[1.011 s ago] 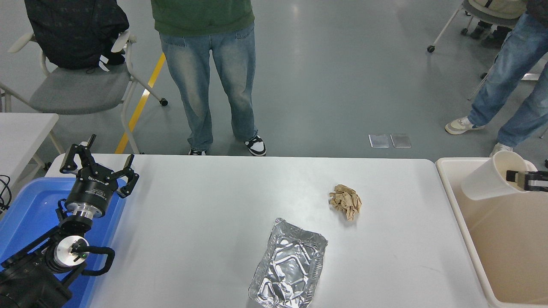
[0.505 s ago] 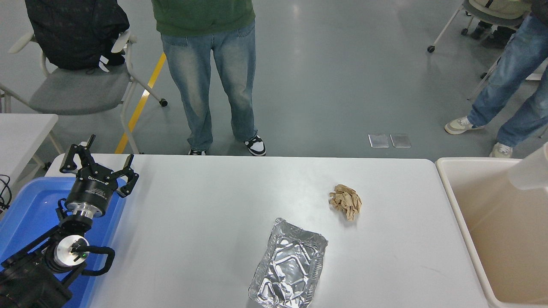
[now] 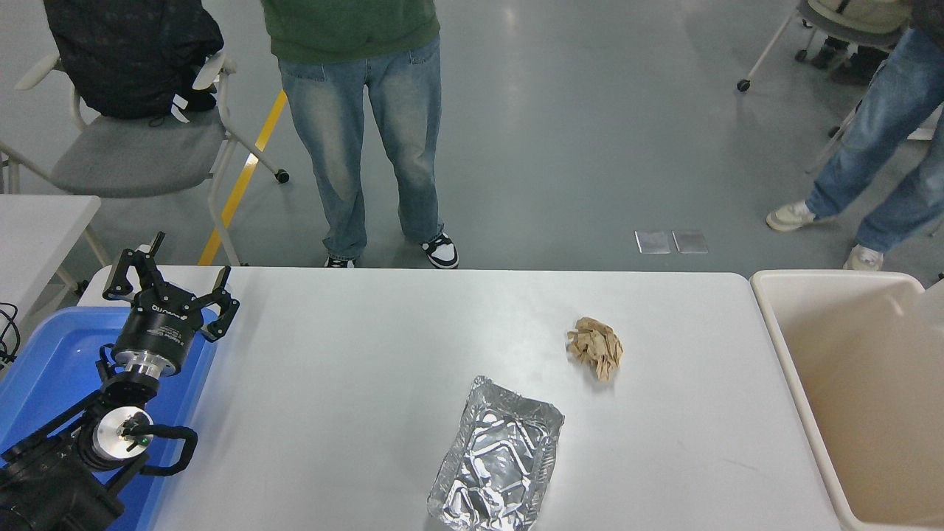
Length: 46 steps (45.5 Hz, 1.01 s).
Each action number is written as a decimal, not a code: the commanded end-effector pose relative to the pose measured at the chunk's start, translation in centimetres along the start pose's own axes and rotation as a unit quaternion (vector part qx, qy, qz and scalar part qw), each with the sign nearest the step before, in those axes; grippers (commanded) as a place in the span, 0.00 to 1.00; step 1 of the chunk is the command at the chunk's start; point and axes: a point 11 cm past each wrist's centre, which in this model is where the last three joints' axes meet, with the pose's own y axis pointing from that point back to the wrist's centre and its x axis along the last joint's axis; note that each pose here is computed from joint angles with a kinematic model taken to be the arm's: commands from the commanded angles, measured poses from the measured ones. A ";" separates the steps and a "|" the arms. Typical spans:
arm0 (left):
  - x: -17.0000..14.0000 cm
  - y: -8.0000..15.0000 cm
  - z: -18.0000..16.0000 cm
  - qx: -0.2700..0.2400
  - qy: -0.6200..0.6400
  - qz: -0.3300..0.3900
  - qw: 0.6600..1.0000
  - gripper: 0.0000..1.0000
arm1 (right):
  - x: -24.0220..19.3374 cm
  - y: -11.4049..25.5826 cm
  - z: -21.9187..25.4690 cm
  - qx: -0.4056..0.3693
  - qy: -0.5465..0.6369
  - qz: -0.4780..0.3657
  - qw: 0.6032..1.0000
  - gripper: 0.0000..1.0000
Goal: Clean the table surface
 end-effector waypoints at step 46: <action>0.0 0.0 0.0 0.000 0.000 0.000 1.000 0.99 | -12.6 -8.1 -1.2 -0.113 -0.028 0.020 0.993 0.00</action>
